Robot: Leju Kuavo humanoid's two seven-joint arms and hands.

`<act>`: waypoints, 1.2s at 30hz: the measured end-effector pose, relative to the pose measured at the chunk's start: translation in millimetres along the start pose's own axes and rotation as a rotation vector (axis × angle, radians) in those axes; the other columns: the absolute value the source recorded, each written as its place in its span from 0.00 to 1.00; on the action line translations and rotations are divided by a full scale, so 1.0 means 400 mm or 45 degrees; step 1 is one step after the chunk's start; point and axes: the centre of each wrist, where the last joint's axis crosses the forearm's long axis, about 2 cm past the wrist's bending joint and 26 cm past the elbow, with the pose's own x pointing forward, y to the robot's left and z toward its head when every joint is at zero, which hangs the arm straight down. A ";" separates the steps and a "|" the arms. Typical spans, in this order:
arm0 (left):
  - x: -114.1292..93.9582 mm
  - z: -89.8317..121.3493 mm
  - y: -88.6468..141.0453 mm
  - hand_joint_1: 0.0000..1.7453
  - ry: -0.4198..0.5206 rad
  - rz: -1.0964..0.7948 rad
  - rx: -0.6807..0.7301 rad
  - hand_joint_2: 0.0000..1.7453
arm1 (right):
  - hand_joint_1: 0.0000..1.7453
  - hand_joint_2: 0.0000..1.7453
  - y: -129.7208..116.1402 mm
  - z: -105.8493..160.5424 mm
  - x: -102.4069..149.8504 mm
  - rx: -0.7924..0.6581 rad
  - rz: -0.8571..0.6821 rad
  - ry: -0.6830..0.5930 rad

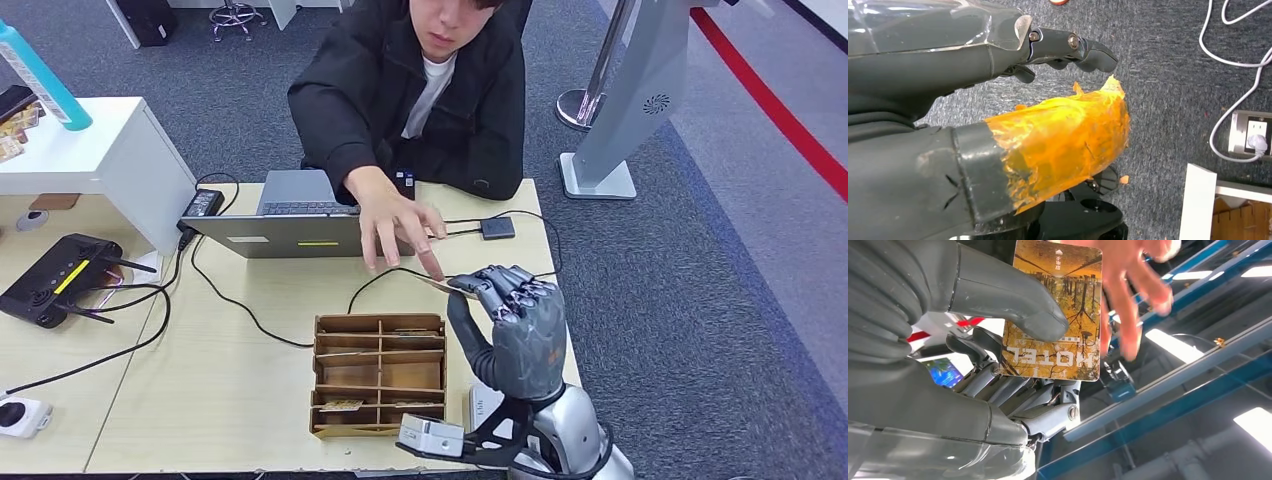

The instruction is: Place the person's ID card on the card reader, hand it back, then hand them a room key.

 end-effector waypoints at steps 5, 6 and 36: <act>0.000 0.000 -0.001 0.00 -0.001 -0.009 -0.005 0.00 | 1.00 1.00 0.018 -0.012 0.000 0.020 -0.004 -0.016; 0.001 0.000 -0.001 0.00 -0.002 -0.015 -0.008 0.00 | 1.00 1.00 0.022 -0.016 -0.001 0.028 -0.003 -0.016; 0.006 0.001 -0.007 0.00 0.046 -0.078 -0.014 0.00 | 0.00 0.00 0.148 -0.077 0.004 0.378 0.032 0.014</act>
